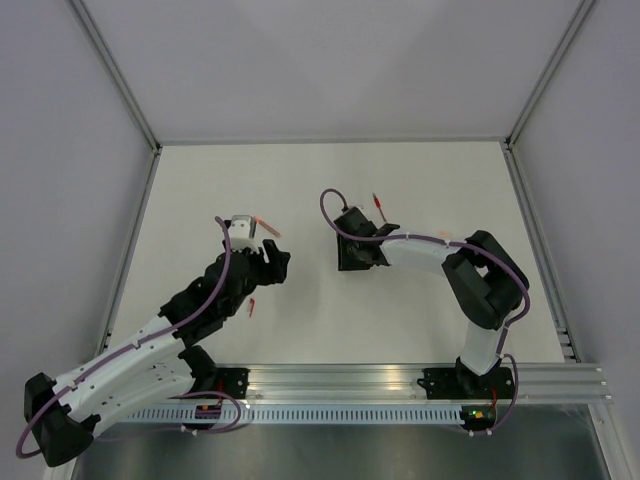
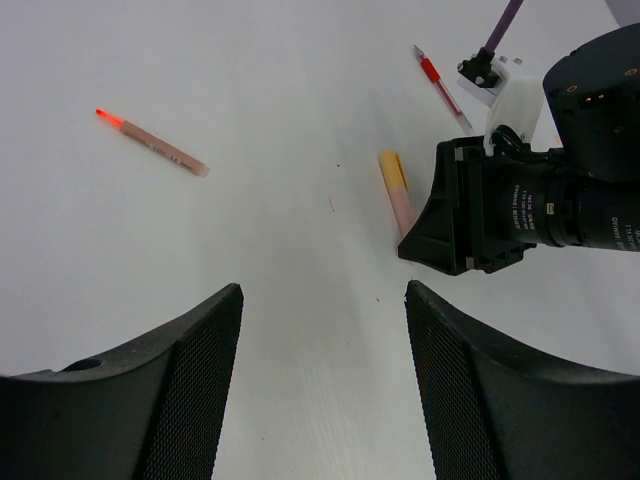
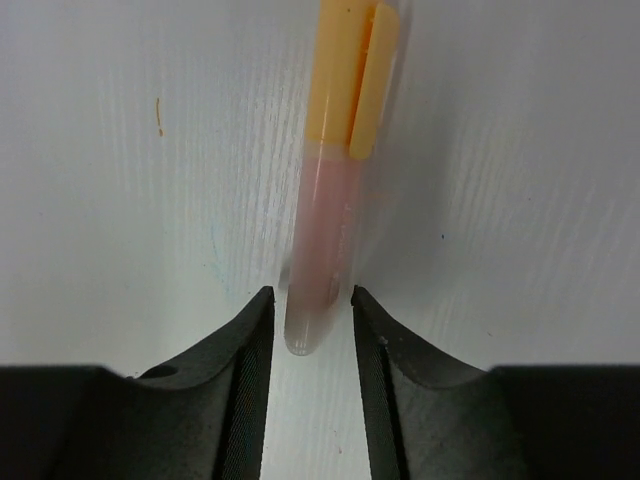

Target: Insert the pens into the pen caps

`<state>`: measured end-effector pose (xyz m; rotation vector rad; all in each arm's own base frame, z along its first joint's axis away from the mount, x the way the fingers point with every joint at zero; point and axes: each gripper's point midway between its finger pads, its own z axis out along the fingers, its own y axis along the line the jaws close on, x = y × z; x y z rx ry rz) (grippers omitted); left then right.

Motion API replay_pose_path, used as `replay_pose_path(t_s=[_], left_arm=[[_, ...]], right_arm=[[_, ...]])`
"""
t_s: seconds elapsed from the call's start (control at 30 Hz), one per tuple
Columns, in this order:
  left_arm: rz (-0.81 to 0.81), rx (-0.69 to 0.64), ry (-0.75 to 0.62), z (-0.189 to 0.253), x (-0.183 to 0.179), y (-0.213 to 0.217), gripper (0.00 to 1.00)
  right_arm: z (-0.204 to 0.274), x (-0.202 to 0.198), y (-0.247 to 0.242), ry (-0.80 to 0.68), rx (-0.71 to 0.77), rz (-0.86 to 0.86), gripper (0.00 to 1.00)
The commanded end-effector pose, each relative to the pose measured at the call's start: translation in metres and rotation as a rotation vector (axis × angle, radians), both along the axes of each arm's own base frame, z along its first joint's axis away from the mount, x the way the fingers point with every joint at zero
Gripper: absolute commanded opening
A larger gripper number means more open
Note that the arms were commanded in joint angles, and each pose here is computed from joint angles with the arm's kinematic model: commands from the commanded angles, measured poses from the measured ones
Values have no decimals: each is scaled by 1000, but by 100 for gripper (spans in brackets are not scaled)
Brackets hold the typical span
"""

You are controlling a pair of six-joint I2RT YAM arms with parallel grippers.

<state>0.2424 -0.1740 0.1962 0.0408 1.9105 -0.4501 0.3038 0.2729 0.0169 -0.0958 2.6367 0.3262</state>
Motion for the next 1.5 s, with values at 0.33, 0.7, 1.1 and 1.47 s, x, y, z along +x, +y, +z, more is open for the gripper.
replay_pose_path(t_s=[0.33,0.7,1.1,1.47], left_arm=[[25,-16,-84,17,1,11,71],[-19,-53,-110,22,-4,6,72],[-35,-66,-117,26,-6,4,72],[-53,-82,-124,27,-7,0,75]], right_arm=[[90,68,-48,-260,-187,89,48],[67,146,-106,-182,-329,162,46],[8,156,-119,-55,-352,198,43],[-32,128,-113,49,-279,161,14]])
